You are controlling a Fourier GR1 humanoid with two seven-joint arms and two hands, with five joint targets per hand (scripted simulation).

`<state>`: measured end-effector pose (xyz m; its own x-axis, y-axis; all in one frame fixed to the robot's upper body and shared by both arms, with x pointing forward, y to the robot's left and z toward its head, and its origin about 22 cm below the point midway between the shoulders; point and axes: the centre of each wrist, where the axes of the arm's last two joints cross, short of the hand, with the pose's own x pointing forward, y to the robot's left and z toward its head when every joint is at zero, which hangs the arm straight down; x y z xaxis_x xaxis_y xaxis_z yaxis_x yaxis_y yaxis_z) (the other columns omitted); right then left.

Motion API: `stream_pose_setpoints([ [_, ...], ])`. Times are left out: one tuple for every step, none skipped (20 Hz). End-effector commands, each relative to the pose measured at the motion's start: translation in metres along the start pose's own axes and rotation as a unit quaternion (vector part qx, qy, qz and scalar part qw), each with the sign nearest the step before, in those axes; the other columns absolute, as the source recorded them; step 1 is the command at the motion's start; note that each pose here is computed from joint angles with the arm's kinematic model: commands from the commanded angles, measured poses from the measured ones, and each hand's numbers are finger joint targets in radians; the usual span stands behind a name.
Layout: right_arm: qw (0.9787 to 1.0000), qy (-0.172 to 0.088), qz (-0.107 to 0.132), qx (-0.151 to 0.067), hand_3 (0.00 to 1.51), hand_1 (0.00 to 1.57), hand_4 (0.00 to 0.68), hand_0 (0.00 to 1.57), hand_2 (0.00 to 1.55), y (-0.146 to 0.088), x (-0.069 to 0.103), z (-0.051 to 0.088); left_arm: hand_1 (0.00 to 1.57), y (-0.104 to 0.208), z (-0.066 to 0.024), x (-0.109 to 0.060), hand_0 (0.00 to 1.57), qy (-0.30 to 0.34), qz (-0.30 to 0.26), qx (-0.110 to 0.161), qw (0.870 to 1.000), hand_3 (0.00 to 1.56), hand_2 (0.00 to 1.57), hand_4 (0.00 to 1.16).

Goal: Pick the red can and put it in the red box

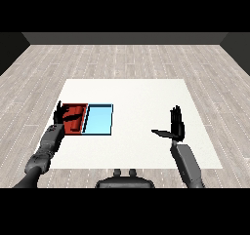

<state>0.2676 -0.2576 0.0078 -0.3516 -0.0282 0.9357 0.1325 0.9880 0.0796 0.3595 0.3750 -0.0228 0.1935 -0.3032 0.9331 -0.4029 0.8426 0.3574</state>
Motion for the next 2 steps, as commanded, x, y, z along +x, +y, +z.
stream_pose_setpoints([
  [0.9996, -0.005, -0.003, 0.029, 0.0, 0.0, 0.0, 0.0, 0.0, -0.002, 0.008, 0.003, 0.0, -0.024, 0.0081, 0.005, 0.0, -0.102, 0.102, -0.049, 0.988, 0.0, 0.0, 0.0],
  [0.9995, -0.006, -0.014, 0.029, 0.0, 0.0, 0.0, 0.0, 0.0, 0.0, 0.007, 0.007, 0.0, -0.037, 0.0131, 0.007, 0.0, -0.107, 0.102, -0.059, 0.987, 0.0, 0.0, 0.0],
])
